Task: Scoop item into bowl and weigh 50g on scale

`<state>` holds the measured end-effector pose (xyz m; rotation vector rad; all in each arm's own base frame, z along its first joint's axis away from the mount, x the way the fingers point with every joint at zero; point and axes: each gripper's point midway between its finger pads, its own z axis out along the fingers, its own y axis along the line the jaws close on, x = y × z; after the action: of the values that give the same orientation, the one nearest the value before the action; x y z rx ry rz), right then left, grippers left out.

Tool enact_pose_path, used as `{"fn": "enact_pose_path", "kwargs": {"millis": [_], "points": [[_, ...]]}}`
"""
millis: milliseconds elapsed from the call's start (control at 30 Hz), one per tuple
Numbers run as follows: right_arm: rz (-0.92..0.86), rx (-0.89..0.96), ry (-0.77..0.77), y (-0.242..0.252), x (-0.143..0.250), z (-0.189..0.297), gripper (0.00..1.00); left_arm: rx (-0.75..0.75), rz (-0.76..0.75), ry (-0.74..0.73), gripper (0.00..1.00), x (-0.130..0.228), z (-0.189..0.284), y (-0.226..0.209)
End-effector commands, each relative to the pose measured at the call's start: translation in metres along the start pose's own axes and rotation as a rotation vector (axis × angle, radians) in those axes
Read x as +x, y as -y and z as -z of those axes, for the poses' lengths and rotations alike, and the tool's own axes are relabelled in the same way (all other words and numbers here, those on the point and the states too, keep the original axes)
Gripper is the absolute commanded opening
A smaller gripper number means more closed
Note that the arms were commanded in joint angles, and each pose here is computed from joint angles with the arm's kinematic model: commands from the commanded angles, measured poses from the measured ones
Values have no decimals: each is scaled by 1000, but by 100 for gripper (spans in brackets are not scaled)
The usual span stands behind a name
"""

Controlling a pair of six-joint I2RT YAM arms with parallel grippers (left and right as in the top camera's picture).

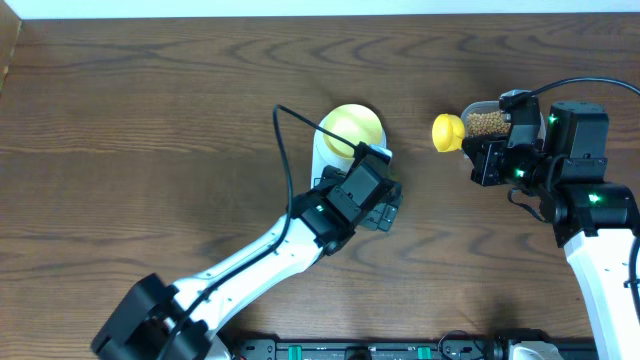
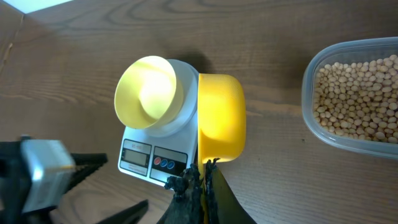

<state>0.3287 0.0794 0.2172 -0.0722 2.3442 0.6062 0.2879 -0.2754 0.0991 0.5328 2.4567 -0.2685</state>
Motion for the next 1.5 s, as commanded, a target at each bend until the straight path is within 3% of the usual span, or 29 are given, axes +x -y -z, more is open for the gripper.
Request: {"fn": "enact_pose_path", "kwargs": {"millis": [0, 500, 767, 1467], "points": [[25, 1, 19, -1, -4, 5, 1, 18, -10, -36, 98, 9, -12, 5], [42, 18, 10, 2, -2, 5, 1, 11, -178, -73, 98, 21, -36, 5], [43, 27, -3, 4, 1, 5, 1, 113, -196, -128, 98, 36, -47, 23], [43, 27, -3, 4, 1, 5, 1, 106, -226, -160, 98, 49, -66, 22]]}}
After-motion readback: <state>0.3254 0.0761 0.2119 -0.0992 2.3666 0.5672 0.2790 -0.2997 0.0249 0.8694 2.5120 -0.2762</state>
